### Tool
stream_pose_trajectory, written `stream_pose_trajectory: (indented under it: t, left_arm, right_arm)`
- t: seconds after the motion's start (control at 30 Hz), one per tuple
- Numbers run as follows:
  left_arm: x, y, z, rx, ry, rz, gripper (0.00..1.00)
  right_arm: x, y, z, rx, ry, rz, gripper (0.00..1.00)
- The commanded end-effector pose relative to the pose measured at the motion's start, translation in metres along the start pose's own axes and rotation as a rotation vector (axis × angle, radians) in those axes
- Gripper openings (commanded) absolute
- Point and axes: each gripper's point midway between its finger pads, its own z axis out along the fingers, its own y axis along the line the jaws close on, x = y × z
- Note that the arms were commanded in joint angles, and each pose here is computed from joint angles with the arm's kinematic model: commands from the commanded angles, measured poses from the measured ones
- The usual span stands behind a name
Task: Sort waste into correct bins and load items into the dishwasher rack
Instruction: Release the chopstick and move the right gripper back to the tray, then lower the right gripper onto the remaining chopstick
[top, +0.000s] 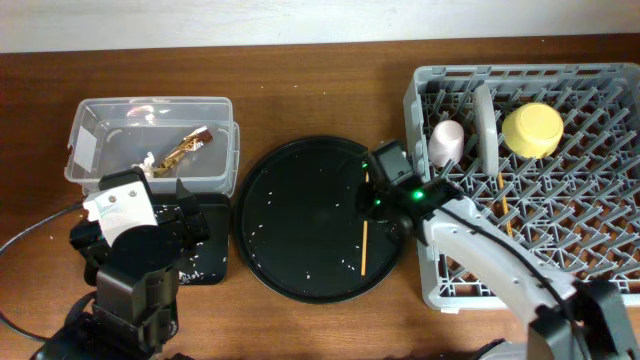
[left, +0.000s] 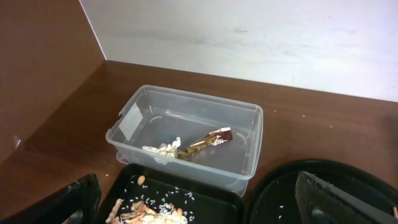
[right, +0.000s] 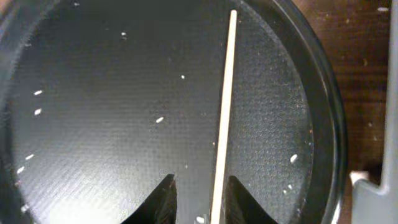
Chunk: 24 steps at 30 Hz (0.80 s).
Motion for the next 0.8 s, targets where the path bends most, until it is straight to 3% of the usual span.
stream_pose_trajectory:
  t: [0.0,0.33,0.57,0.77]
  left_arm:
    - [-0.005,0.004,-0.002,-0.020,-0.016,-0.022,0.99]
    - [-0.005,0.004,-0.002,-0.020,-0.016,-0.022,0.99]
    - [-0.005,0.004,-0.002,-0.020,-0.016,-0.022,0.99]
    - [-0.005,0.004,-0.002,-0.020,-0.016,-0.022,1.00]
  right_arm:
    - [0.013,-0.003,0.026,0.070,0.010,0.000,0.26]
    - [0.040,-0.013,0.077,0.137,0.109,-0.023,0.26]
    - [0.033,-0.008,0.072,0.122,0.087,-0.004,0.27]
    - [0.006,0.008,0.035,0.068,0.000,-0.015,0.30]
